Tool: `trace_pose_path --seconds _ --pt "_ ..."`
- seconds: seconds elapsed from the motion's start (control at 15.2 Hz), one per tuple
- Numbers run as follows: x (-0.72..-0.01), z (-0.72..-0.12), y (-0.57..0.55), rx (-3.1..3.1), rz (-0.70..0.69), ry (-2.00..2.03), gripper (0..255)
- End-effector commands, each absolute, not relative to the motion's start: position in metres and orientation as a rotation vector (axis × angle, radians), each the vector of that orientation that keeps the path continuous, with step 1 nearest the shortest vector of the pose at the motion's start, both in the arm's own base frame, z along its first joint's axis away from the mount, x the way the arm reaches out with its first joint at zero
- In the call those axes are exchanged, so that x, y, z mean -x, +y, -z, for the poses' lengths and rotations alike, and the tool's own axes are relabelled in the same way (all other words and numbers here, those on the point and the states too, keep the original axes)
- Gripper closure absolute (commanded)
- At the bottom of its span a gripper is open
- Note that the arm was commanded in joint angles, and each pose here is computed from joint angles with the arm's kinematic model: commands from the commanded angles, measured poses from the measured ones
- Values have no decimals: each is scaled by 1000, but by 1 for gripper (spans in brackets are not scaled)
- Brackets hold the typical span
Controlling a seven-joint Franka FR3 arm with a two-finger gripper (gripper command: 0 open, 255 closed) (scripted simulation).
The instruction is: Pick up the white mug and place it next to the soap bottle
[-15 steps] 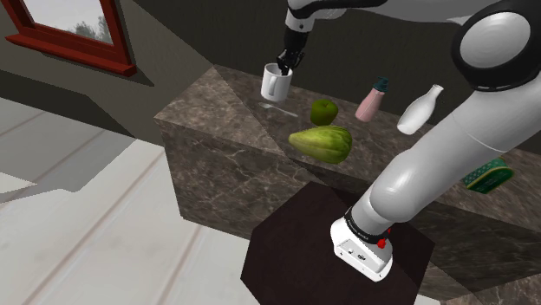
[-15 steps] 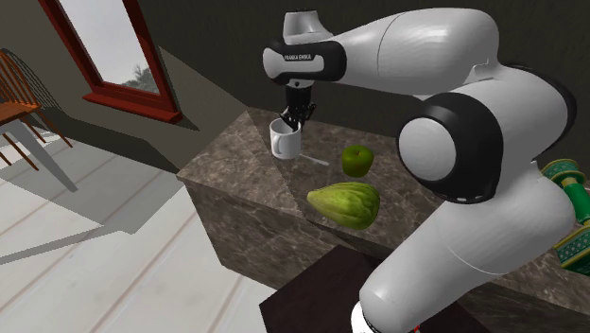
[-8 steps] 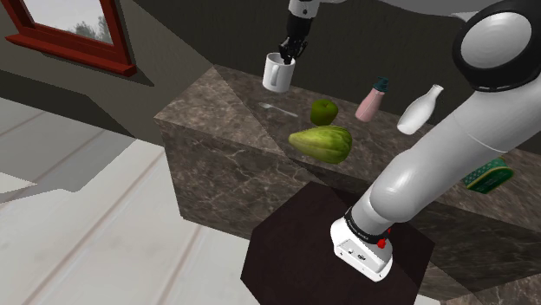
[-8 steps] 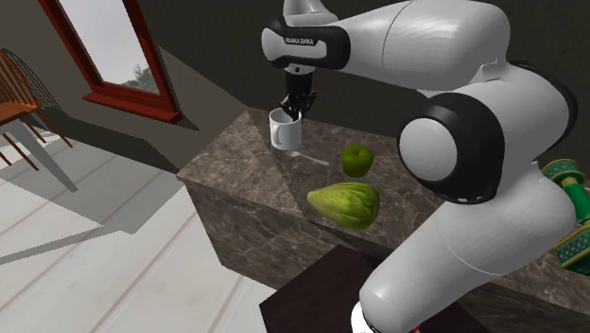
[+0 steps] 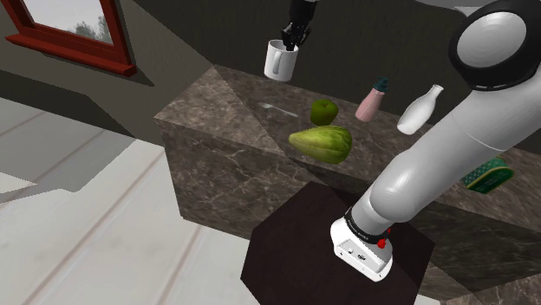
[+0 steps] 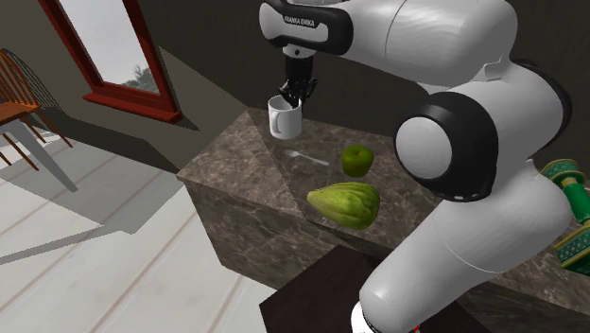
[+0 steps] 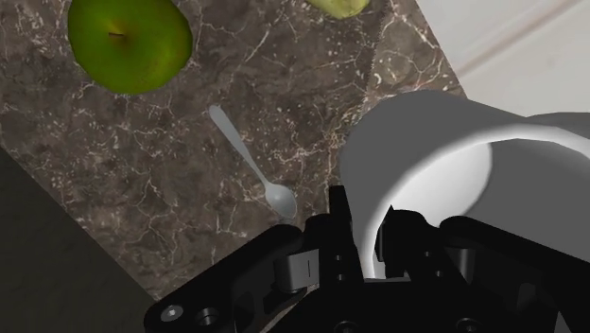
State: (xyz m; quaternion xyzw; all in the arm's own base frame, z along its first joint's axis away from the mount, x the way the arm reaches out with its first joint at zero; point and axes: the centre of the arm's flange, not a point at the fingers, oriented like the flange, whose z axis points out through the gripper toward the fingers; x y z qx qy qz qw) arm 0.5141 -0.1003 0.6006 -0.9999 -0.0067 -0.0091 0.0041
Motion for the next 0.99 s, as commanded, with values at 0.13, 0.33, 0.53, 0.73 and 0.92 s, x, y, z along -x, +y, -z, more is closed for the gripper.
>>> trace_pose_path --seconds 0.13,0.33,0.53,0.73,0.92 --pt "-513 -622 -100 3133 28 -21 255" --pt "-513 -638 -100 3133 28 -21 255" --pt "-503 -646 -109 3133 28 -21 255" --pt "-475 -646 -136 3133 28 -21 255" --pt "-446 -646 -164 3133 28 -21 255"
